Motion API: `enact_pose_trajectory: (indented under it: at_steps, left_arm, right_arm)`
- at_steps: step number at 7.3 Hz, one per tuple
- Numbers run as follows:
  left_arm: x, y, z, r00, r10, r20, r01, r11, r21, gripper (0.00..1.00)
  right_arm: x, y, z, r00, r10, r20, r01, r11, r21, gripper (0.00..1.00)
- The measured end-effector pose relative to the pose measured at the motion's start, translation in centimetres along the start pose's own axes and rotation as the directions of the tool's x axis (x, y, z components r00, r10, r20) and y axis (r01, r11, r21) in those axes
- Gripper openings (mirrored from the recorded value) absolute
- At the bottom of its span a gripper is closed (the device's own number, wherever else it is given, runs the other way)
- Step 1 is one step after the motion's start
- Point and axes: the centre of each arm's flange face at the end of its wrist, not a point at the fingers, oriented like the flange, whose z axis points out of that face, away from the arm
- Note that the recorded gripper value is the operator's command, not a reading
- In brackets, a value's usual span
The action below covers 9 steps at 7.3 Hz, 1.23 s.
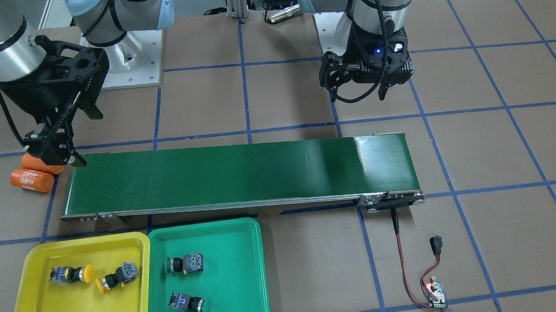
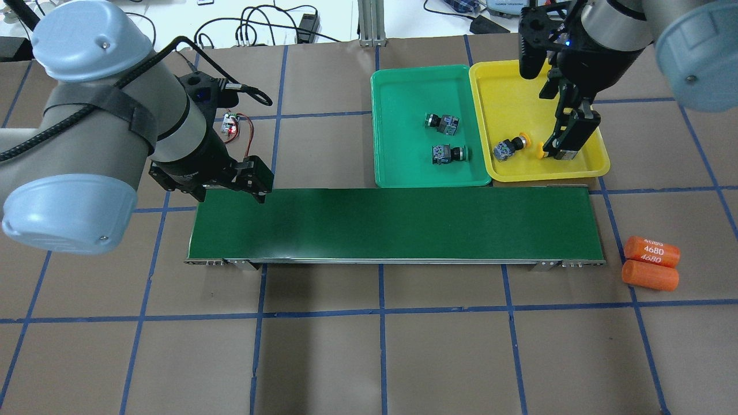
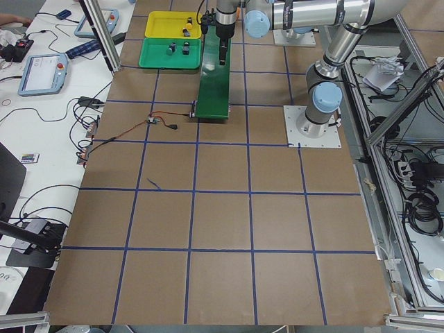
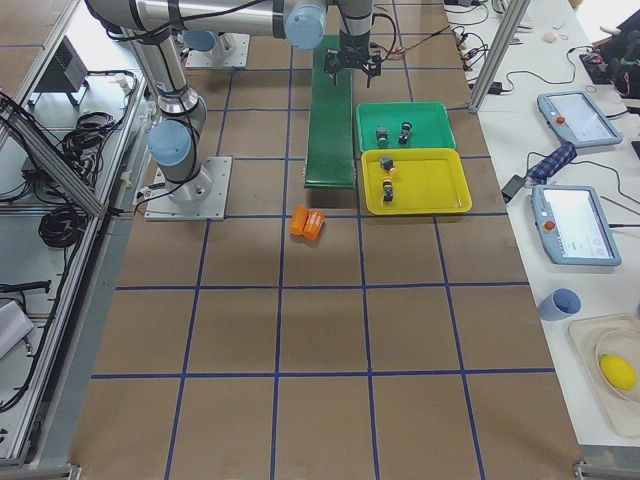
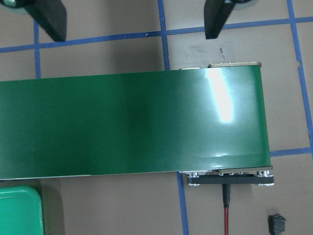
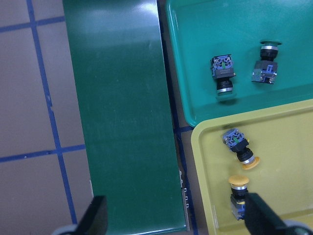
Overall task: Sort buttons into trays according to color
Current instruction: 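Lift the right gripper up out of the yellow tray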
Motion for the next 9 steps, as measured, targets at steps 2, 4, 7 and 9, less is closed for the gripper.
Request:
enact_pose_trajectory:
  at_steps: [2,4,7,9]
  left_arm:
    - [-0.1,-0.2,0.3,1.0,0.0,0.006,0.0,1.0,-0.005,1.0]
    - [-0.1,-0.7,1.1,1.0,0.0,0.006,0.0,1.0,-0.021,1.0]
    - [-0.1,-1.0,1.3,1.0,0.0,0.009,0.0,1.0,-0.026,1.0]
    - [-0.1,-1.1,1.5,1.0,0.0,0.01,0.0,1.0,-0.029,1.0]
  right_arm:
    - [-1.4,-1.2,-1.8,0.965,0.262,0.007,-0.262,0.964,0.036,0.98]
    - [-2.4,-1.2,-2.3,0.831,0.555,0.034,-0.555,0.832,0.001,0.94]
    - [-3.8,-0.7,-2.0,0.463,0.886,0.01,-0.88,0.461,-0.109,0.85]
    - [-4.0,-0.8,-1.9,0.298,0.954,-0.017,-0.948,0.294,-0.118,0.86]
